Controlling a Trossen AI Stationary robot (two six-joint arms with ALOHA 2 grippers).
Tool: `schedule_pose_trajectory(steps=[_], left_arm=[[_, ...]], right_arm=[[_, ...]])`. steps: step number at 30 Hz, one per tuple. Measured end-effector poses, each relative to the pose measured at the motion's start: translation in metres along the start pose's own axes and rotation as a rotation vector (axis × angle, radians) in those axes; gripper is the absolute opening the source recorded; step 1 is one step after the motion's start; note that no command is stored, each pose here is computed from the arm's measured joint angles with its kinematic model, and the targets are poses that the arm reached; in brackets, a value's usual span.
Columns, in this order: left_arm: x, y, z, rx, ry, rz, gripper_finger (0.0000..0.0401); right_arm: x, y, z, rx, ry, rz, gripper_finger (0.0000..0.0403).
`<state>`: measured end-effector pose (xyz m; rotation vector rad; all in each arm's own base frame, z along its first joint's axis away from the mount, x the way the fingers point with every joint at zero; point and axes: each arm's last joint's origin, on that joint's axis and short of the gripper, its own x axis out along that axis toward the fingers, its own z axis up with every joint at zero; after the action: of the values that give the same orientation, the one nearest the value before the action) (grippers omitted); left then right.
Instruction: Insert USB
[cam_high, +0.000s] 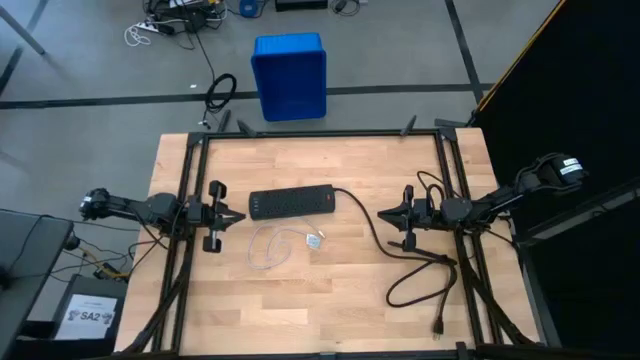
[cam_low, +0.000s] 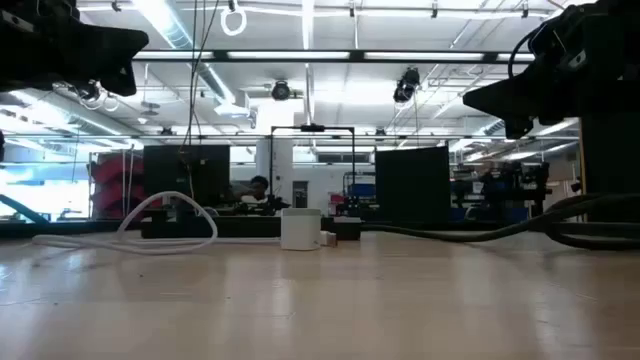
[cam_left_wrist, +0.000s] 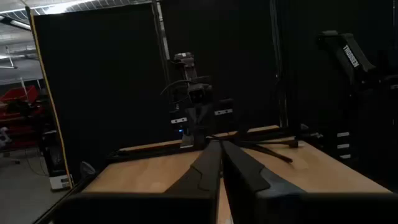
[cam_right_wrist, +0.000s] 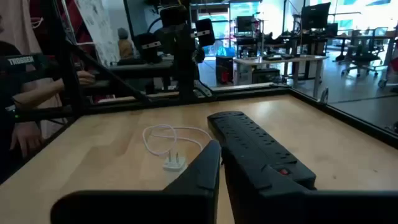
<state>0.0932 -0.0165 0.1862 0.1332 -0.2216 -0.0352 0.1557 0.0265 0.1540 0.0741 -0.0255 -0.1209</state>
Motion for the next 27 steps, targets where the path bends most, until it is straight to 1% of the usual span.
schedule_pose_trajectory(steps=[11, 22, 27], left_arm=[[0.0, 0.0, 0.0, 0.0, 0.0, 0.0, 0.0001], [0.0, 0.0, 0.0, 0.0, 0.0, 0.0, 0.0001], [0.0, 0.0, 0.0001, 0.0, 0.0, 0.0, 0.0001]], right_arm=[[0.0, 0.0, 0.0, 0.0, 0.0, 0.0, 0.0011], [0.0, 0.0001, 0.0, 0.0, 0.0, 0.0, 0.0001], [0.0, 0.0001, 0.0001, 0.0, 0.0, 0.0, 0.0005]])
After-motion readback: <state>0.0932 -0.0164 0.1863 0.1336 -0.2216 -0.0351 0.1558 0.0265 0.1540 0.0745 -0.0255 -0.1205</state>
